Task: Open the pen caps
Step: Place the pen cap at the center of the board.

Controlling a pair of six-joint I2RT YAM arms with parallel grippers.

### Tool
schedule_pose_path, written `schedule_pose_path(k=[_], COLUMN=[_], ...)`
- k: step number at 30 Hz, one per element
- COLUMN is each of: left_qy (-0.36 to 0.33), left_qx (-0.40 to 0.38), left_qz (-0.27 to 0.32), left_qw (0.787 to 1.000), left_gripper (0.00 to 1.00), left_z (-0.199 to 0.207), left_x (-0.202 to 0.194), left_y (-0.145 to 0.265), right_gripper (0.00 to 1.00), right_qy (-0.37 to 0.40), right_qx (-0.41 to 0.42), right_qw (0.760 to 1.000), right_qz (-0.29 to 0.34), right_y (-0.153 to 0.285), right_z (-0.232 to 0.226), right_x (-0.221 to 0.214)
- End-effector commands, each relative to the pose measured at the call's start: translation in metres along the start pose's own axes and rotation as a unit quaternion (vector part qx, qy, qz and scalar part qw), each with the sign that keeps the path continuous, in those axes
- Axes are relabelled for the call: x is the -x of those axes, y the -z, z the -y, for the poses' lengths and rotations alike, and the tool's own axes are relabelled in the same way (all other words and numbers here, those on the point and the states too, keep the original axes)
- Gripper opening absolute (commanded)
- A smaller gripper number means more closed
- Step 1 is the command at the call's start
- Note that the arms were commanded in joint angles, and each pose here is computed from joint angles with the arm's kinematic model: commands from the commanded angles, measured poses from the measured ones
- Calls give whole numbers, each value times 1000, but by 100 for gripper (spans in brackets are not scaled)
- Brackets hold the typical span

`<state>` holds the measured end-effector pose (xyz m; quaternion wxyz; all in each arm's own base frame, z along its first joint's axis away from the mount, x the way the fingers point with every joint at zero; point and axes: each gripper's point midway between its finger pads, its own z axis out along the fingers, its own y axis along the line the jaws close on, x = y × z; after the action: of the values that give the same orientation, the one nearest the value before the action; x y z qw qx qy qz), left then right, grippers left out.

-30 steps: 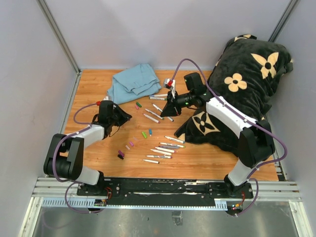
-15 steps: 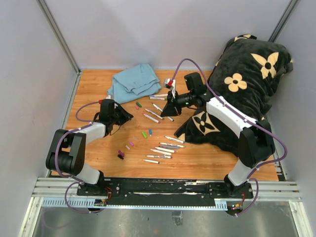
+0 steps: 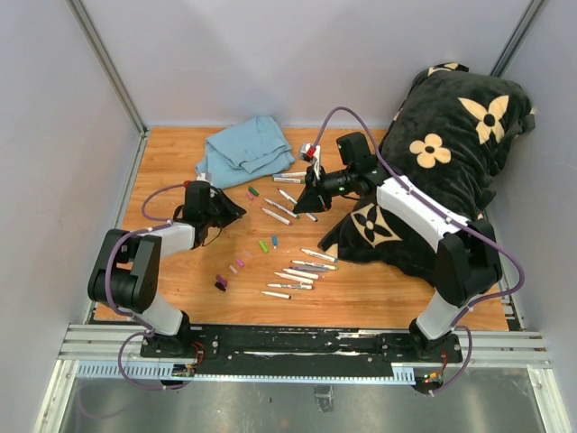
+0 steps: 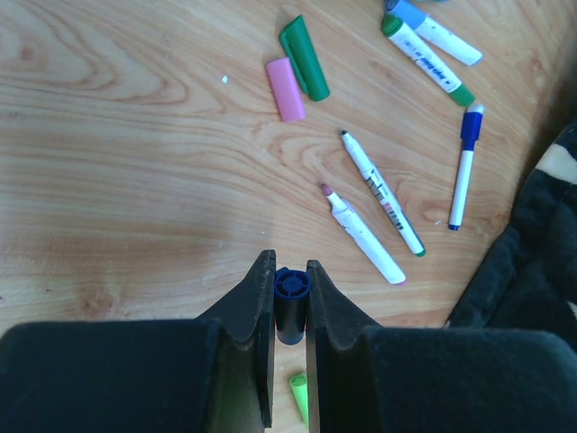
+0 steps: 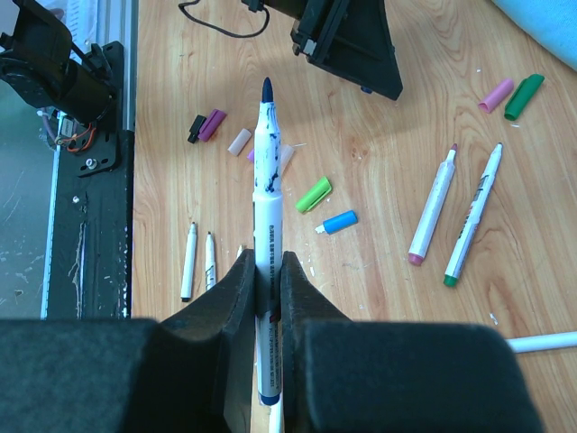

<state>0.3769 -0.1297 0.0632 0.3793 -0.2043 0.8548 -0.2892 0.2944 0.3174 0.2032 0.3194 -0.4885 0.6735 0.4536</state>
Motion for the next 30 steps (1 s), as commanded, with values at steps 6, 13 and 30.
schedule_pose_path(k=[6,13,30], left_qy=[-14,-13,8], left_qx=[-6,11,63], left_qz=[5,6,14], left_qw=[1000,1000,998], left_gripper=[4,11,42], left_z=[4,0,-26], left_x=[17,26,24], left_y=[-26,-49,-59], right_gripper=[5,5,5], right_qy=[15,13,13], right_qx=[5,5,4], right_qw=[1000,1000,1000], right_qz=[12,12,11], right_y=[9,9,9], right_z=[-5,-5,-4], right_x=[9,8,8])
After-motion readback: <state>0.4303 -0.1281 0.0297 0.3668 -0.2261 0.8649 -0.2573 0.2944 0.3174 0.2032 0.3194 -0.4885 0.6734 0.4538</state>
